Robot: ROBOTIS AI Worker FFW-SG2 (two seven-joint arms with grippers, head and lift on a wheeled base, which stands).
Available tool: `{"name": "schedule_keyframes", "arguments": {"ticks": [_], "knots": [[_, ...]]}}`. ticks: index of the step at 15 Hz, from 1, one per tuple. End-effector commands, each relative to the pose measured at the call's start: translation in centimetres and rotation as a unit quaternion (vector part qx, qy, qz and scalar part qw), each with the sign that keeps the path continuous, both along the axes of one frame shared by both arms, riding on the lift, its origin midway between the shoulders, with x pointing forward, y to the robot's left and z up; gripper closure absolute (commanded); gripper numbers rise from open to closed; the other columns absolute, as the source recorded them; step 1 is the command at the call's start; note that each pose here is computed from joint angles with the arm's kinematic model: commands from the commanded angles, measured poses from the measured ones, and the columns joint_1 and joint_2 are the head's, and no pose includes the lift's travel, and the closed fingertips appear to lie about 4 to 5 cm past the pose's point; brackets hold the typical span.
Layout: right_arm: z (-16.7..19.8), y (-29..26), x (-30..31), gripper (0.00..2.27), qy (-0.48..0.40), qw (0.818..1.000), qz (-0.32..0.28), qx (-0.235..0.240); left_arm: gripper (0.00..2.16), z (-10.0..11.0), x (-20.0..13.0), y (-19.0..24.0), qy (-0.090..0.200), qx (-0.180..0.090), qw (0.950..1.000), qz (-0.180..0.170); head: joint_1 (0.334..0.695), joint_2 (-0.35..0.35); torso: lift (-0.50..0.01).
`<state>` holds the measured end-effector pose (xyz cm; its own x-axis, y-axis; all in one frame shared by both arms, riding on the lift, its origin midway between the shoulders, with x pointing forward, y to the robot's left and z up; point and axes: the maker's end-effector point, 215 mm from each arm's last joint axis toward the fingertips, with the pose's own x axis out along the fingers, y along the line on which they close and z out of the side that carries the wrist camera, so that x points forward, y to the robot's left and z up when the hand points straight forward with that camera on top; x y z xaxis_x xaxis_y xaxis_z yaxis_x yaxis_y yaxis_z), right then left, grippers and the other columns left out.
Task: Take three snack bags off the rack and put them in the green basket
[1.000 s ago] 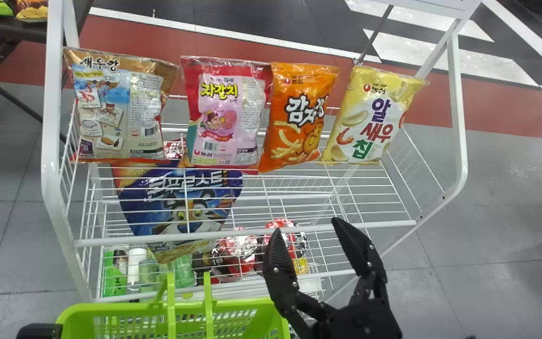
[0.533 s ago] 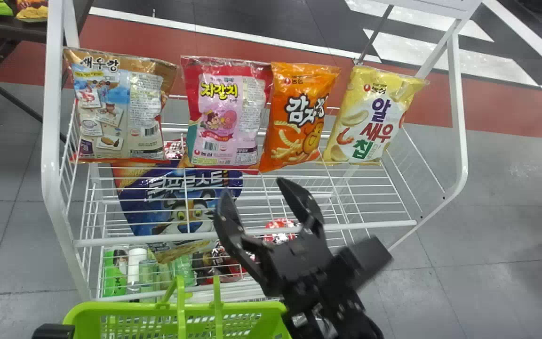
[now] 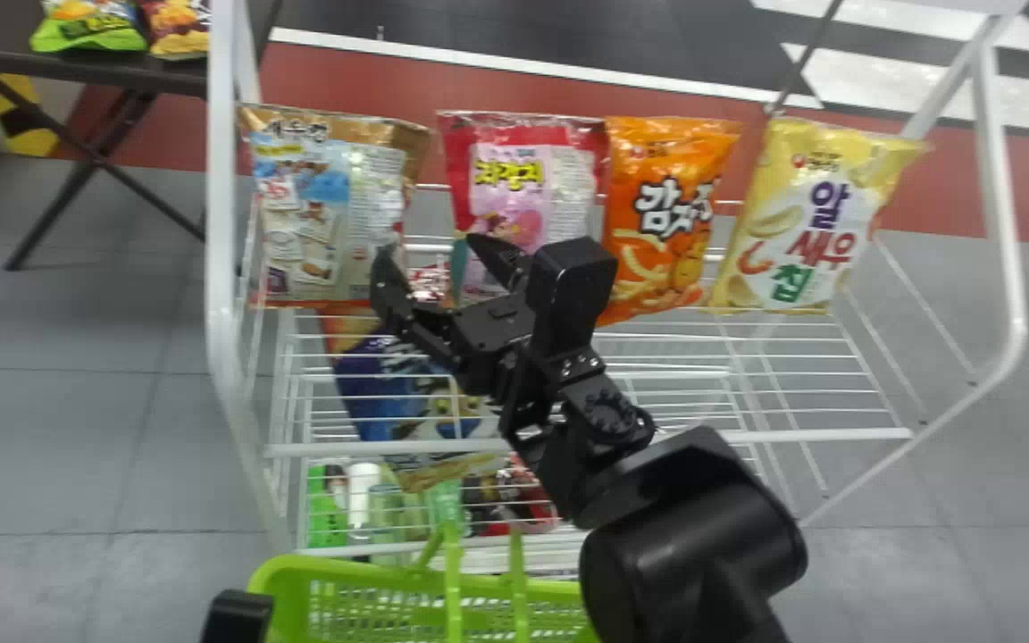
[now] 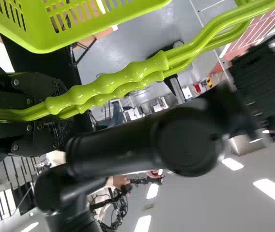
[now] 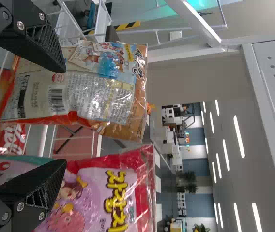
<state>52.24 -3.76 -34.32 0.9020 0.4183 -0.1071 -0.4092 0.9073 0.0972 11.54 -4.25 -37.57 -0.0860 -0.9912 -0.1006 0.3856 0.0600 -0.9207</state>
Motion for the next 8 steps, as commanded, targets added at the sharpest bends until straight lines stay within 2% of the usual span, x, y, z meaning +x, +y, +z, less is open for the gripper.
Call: {"name": "schedule_keyframes", "arguments": {"ticks": [1,6,8], "knots": [[0.3,1.8,1.7,0.17,0.005,1.000,0.020,0.008,1.24,-0.1,0.1,0.2,0.001,0.002,1.0000,0.000,0.695,-0.153,-0.022],[-1.0,4.8,4.2,0.19,0.041,0.998,0.053,-0.002,1.24,-0.2,0.7,0.4,-0.004,0.002,1.0000,0.001,0.695,-0.070,-0.022],[-1.9,5.5,4.3,0.70,0.062,0.996,0.070,-0.009,1.24,-0.2,0.8,0.4,-0.005,0.002,1.0000,0.001,0.695,-0.050,-0.022]]}}
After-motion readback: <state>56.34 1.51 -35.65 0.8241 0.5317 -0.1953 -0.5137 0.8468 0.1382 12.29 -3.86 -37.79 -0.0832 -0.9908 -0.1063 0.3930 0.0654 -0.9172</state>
